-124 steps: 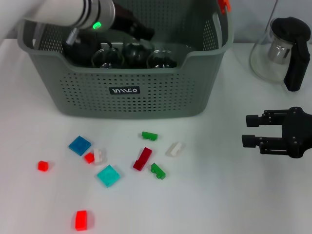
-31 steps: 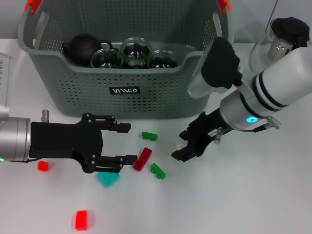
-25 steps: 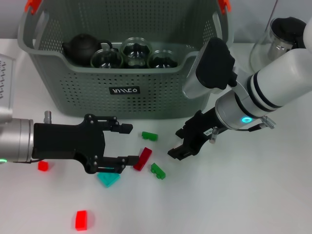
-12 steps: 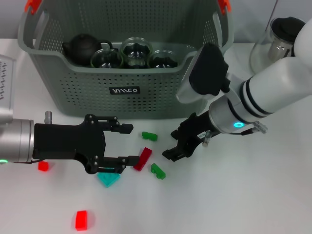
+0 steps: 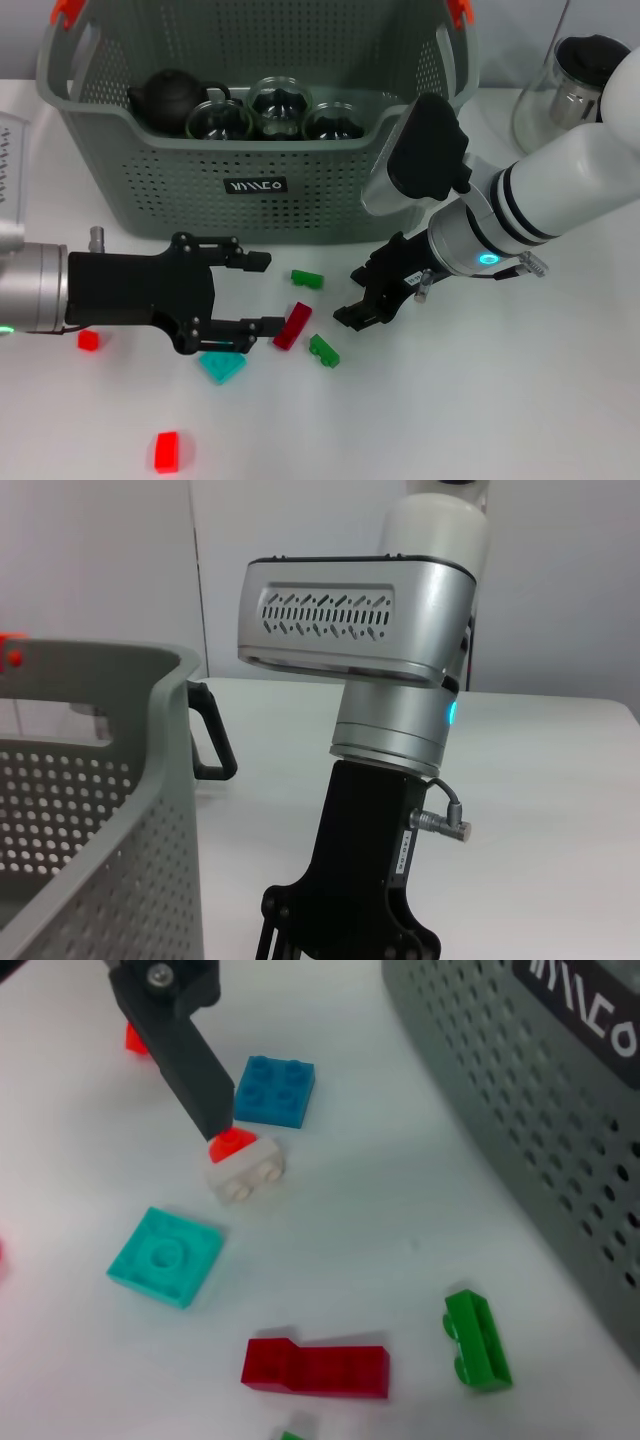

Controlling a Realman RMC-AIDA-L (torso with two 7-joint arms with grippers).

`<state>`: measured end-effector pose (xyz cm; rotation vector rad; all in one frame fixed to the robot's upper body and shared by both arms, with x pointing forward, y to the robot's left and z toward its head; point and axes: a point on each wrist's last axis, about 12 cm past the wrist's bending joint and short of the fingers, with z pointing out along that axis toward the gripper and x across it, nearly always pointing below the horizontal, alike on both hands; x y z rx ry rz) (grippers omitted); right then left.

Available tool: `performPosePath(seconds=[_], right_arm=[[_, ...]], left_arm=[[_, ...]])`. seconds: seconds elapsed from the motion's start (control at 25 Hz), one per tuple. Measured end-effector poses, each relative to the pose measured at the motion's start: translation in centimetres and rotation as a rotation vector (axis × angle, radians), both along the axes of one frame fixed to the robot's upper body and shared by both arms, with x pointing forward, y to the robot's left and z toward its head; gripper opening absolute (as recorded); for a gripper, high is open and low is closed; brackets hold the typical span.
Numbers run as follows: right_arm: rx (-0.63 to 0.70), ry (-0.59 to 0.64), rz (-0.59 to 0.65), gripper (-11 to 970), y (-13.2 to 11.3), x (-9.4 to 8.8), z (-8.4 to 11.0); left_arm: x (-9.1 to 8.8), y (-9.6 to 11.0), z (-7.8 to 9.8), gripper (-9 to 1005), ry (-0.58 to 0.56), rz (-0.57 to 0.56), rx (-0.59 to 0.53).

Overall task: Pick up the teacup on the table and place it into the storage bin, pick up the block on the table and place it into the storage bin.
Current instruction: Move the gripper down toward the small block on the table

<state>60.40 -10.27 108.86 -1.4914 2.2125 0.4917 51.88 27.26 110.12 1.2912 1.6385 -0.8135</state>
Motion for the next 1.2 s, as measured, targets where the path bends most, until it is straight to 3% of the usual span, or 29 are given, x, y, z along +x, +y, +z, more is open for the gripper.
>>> performPosePath(seconds=[0.92, 1.2], right_arm=[[-0.008, 0.012, -0.006, 629, -0.12, -0.02, -0.17], [-0.014, 0.02, -0.011, 564, -0.01, -0.07, -0.16]], left_arm=[[0.04, 0.06, -0.23, 715, -0.003, 0.008, -0.002], [0.06, 0.07, -0.24, 714, -0.004, 0.01, -0.001]])
